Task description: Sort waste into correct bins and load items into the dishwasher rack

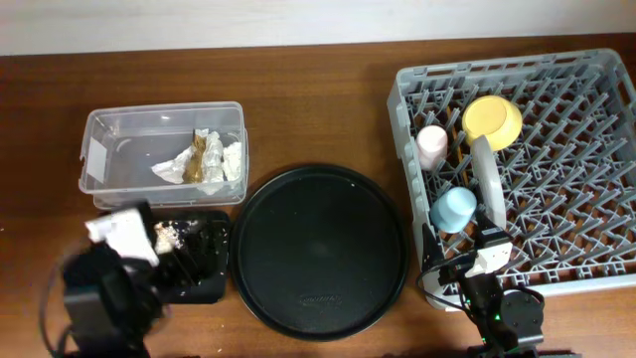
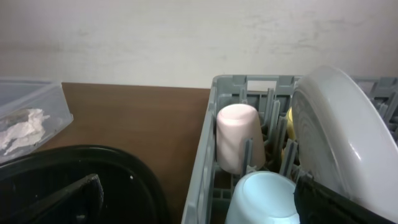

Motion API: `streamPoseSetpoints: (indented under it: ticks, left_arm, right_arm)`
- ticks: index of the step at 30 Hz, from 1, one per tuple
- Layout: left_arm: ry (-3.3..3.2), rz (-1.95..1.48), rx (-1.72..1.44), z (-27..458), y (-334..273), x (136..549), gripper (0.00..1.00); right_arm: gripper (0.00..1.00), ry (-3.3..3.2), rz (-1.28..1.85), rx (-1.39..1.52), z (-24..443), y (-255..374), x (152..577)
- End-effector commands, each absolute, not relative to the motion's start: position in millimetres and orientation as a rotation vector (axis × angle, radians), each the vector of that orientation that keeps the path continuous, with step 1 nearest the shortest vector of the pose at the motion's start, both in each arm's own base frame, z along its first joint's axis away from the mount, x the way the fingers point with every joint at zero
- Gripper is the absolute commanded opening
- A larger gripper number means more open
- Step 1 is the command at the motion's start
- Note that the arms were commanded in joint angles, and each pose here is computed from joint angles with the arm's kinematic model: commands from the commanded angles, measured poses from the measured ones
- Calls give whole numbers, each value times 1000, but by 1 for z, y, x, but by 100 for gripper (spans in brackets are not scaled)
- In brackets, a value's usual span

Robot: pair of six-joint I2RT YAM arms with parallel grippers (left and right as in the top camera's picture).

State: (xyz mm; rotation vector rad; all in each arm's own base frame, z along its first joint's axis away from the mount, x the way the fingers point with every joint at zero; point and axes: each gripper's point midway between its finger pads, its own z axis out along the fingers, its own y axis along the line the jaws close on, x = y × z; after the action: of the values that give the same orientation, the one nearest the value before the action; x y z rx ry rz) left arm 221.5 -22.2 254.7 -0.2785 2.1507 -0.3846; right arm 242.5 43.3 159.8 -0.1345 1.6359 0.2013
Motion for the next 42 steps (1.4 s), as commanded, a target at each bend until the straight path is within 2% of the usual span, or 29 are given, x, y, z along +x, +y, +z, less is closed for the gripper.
streamPoseSetpoints:
  ticks: [1, 5, 13, 15, 17, 20, 42]
  left_arm:
    - [1854, -417, -165, 243, -28, 235, 99]
    - [1446, -389, -40, 267, -29, 245, 99]
    - [1572, -221, -242, 173, 6, 251, 99]
    - [1661, -122, -184, 152, 5, 247, 99]
    - [1650, -7, 31, 156, -7, 246, 99]
    - [1641, 42, 177, 156, -22, 245, 99]
    - [1639, 28, 191, 156, -26, 245, 99]
  right_arm:
    - [99, 1638, 200, -132, 158, 43, 242]
    - [99, 1638, 200, -132, 158, 43, 242]
    - [99, 1638, 200, -131, 158, 42, 242]
    - [99, 1638, 199, -132, 158, 42, 242]
    - [99, 1638, 199, -132, 158, 42, 242]
    - [99, 1638, 200, -132, 158, 43, 242]
    - [99, 1638, 200, -131, 158, 42, 242]
